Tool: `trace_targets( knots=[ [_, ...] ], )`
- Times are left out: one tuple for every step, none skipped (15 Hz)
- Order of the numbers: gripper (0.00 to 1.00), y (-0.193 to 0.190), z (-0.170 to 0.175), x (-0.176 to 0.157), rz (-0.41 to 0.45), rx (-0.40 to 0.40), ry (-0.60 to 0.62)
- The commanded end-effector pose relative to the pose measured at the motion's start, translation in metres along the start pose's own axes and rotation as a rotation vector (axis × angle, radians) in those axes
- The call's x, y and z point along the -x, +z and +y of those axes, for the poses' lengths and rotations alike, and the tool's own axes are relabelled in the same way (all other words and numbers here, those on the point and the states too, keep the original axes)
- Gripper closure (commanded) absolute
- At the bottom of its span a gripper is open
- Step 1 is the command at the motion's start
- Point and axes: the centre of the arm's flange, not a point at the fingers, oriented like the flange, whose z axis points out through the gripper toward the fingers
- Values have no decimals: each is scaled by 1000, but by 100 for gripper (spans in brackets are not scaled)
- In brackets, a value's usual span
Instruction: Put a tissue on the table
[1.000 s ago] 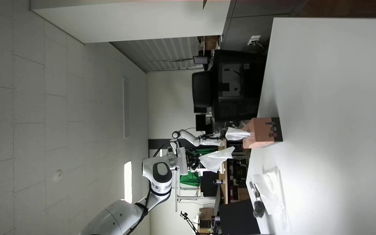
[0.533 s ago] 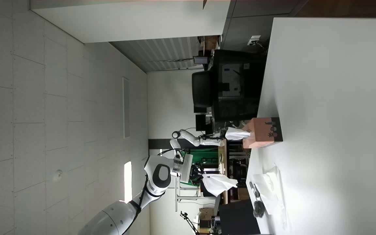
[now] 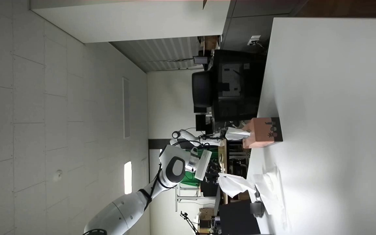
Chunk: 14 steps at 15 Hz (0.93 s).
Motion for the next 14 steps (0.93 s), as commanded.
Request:
trace_targets(
  knots=[
    [100,23,21,20,-8,-55,45],
    [100,30,24,24,-29,-51,73],
    [99,26,17,24,-21,-35,45],
    [99,33,20,29,-28,-42,55],
    [99,38,22,32,-32,-48,60],
    [99,39,23,33,-33,-50,61],
    [99,39,22,33,-33,-49,61],
    [99,38,22,31,-32,-48,59],
    [99,38,22,31,-31,-47,58],
    [99,37,22,30,-30,-46,58],
    [99,37,22,30,-30,-46,57],
    [99,37,22,30,-29,-46,57],
    [99,37,22,30,-29,-46,57],
    [99,37,22,30,-29,-46,57]
  ],
)
